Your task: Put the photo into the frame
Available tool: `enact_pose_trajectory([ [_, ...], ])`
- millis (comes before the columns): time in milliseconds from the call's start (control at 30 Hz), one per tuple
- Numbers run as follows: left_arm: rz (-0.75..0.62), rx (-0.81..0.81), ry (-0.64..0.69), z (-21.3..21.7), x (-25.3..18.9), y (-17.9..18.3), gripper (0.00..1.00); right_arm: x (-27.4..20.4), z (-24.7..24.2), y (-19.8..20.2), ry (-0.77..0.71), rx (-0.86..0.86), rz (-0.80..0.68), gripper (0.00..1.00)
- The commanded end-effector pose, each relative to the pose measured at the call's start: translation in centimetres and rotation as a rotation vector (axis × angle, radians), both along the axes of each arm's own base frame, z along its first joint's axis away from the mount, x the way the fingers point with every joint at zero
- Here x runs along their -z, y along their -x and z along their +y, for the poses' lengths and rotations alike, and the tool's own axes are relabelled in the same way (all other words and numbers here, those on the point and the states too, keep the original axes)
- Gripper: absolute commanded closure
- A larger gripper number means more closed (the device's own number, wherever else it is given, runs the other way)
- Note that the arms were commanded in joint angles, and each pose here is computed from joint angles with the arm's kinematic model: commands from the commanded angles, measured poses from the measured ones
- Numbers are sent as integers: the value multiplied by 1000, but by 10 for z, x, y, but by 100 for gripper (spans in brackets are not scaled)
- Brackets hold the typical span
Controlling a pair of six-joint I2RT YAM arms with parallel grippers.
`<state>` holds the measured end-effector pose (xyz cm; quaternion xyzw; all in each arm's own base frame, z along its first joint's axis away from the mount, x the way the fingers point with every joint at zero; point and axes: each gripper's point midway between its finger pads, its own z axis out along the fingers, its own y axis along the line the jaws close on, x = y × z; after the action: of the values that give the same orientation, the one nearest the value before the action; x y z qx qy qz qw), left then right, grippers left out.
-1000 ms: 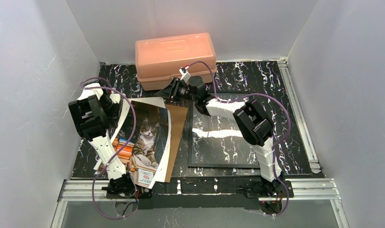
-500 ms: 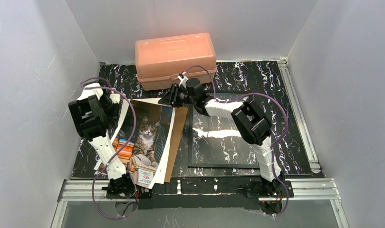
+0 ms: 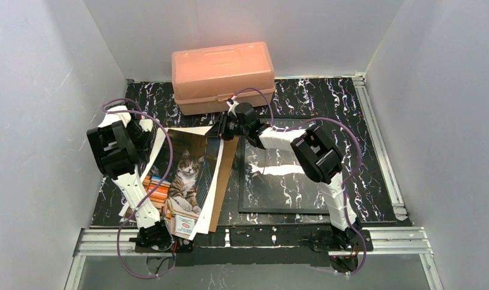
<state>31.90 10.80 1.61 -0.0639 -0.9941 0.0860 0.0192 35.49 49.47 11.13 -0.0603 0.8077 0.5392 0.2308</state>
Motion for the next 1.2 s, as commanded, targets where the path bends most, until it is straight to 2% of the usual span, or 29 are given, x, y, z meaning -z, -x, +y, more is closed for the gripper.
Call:
enact_pose_trajectory([
  [0, 16, 13, 87, -19, 27, 3, 100, -54, 4, -8, -72, 9, -104, 74],
  [200, 11, 15, 82, -18, 25, 3, 100, -65, 4, -9, -89, 7, -119, 77],
  [467, 17, 13, 86, -19, 27, 3, 100, -76, 8, -16, -120, 15, -112, 70],
  [567, 17, 14, 87, -19, 27, 4, 100, -75, 8, -18, -119, 25, -110, 79],
  [667, 17, 15, 88, -19, 27, 4, 100, -74, 9, -17, -118, 22, -107, 82],
  [800, 13, 15, 86, -19, 25, 3, 100, -74, 7, -19, -102, 34, -118, 98],
  [933, -5, 9, 85, -18, 17, -2, 100, -91, 2, -24, -79, 56, -193, 99],
  [1167, -78, -29, 121, -23, -19, -22, 77, -152, -4, -33, -52, 70, -373, 99],
])
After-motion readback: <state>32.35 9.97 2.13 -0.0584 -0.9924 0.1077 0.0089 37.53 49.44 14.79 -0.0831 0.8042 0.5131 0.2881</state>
